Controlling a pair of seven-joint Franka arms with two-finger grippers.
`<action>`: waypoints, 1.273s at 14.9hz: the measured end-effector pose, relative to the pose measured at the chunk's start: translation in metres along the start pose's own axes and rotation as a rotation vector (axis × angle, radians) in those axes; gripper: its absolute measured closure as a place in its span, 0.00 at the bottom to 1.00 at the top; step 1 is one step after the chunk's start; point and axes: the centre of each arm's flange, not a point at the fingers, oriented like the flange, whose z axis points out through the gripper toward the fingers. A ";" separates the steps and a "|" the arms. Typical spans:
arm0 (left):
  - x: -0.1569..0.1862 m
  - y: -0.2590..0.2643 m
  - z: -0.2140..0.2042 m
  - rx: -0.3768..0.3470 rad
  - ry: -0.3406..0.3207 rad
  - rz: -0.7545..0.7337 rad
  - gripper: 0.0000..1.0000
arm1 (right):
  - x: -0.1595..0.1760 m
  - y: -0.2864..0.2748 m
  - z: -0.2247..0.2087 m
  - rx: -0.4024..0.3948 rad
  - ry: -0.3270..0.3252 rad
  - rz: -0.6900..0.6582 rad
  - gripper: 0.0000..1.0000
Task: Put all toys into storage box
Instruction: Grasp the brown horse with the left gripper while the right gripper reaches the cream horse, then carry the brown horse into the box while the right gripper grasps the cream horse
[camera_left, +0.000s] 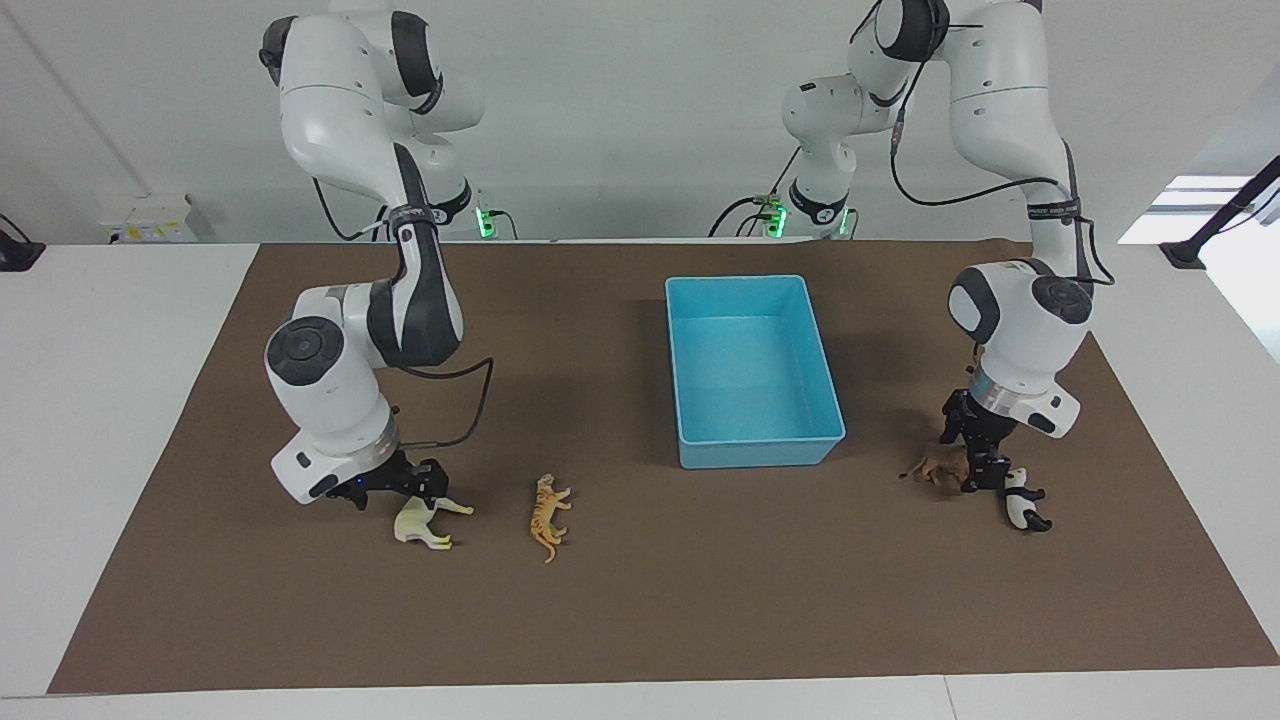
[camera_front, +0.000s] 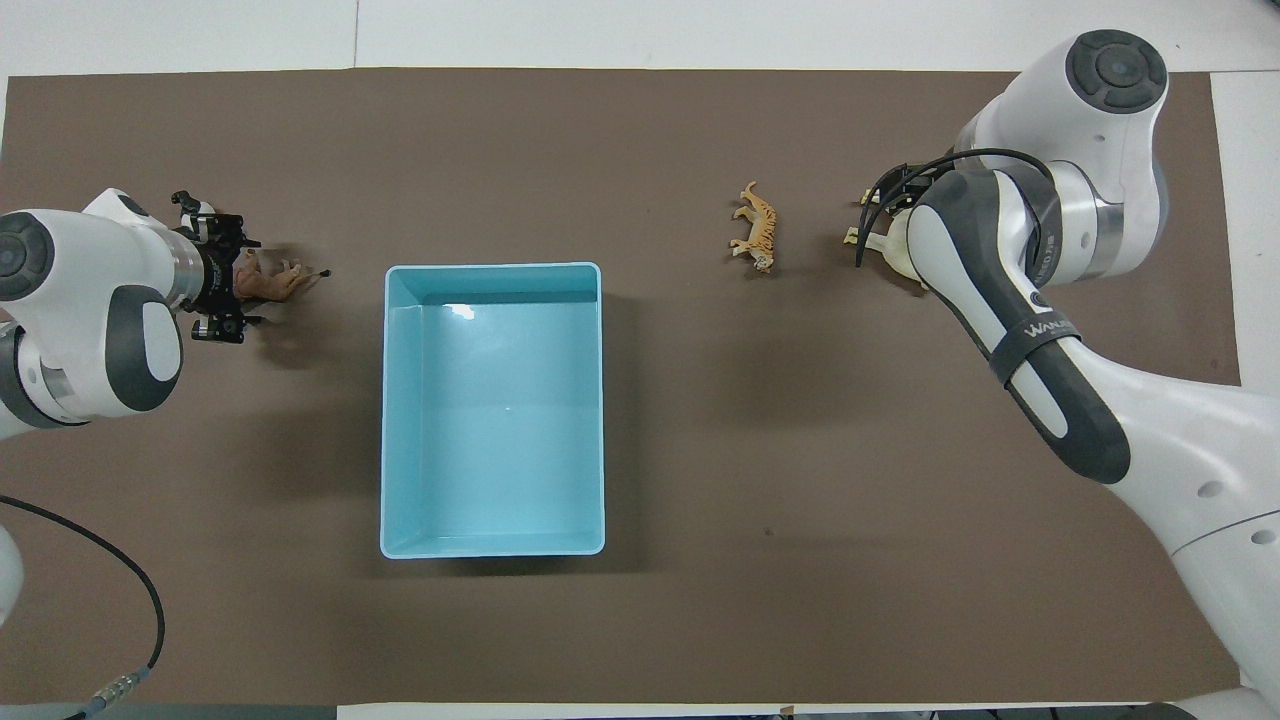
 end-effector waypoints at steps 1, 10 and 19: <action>0.000 0.000 0.000 -0.001 0.000 0.000 0.00 | 0.002 -0.001 0.002 0.001 0.005 0.000 0.00; 0.002 0.001 -0.003 -0.008 0.002 -0.003 0.35 | 0.004 -0.013 0.028 0.003 0.018 0.013 0.00; -0.031 0.060 -0.140 0.104 -0.023 0.085 0.35 | -0.008 -0.016 0.063 0.006 0.020 0.010 0.04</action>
